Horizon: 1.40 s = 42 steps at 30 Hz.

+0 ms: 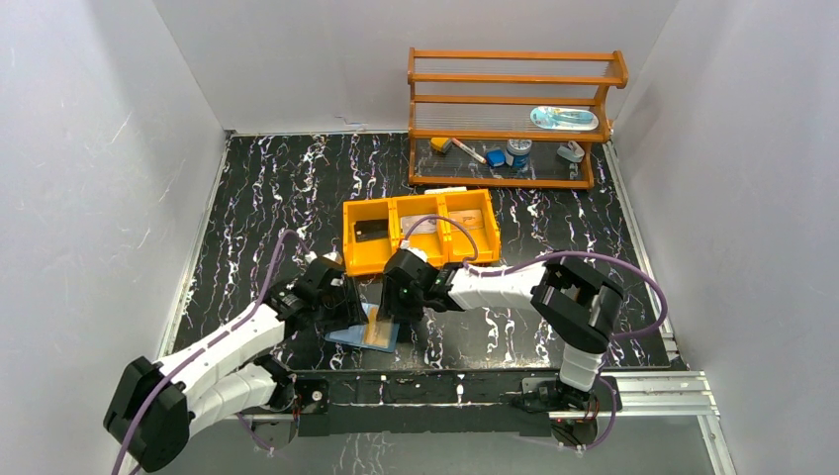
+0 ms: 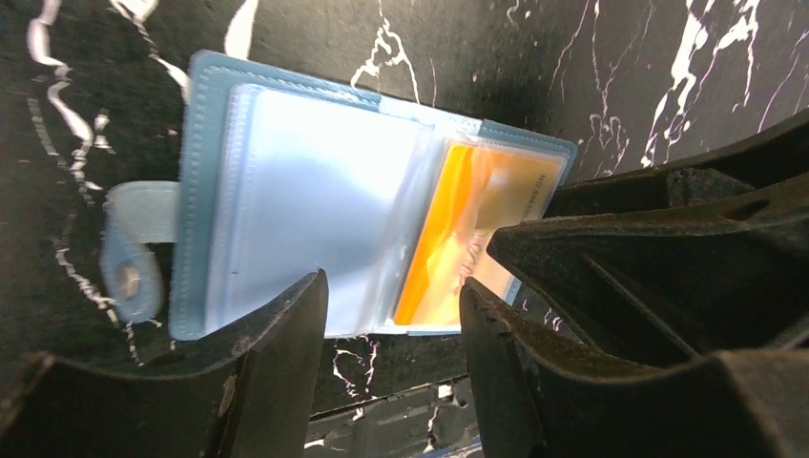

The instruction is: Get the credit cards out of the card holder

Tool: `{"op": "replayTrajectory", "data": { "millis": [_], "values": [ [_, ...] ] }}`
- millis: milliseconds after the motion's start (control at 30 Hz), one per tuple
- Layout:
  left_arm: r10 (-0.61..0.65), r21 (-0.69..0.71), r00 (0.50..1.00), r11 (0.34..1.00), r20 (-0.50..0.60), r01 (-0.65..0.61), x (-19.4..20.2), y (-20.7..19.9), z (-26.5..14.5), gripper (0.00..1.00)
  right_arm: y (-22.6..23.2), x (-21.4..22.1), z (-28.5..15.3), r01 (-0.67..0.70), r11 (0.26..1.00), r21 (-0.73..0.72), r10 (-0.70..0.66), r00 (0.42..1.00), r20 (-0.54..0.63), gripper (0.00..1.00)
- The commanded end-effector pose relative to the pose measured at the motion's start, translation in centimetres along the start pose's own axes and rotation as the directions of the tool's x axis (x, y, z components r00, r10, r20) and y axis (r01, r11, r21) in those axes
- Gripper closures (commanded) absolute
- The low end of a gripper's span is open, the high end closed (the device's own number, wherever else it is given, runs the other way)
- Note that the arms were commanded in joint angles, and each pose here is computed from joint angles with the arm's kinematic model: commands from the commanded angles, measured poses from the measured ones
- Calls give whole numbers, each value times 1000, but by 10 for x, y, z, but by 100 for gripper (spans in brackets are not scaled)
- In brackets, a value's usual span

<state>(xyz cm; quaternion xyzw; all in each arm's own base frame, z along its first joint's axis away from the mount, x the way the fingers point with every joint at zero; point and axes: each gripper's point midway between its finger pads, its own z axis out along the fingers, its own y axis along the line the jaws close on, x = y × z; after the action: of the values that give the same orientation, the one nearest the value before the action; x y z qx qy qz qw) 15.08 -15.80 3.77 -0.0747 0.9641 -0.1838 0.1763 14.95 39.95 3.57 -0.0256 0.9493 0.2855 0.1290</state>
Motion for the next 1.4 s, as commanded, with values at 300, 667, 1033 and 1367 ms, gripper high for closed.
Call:
{"op": "replayTrajectory", "data": {
  "millis": [300,667,1033,1367],
  "values": [
    [-11,-14,1000,1000,-26,11,6,5,6,56,-5,-3,-13,59,997,52,-59,998,-2,57],
    [-47,-1,997,999,-54,47,22,12,12,64,-2,1,-18,35,998,47,-34,999,-16,52],
    [-35,47,999,998,-36,37,12,-3,5,68,-32,6,-3,46,991,124,-45,999,-14,83],
    [3,101,1000,995,-31,0,2,-20,-3,65,-15,9,2,16,998,-55,-19,998,-53,95]
  ]
}}
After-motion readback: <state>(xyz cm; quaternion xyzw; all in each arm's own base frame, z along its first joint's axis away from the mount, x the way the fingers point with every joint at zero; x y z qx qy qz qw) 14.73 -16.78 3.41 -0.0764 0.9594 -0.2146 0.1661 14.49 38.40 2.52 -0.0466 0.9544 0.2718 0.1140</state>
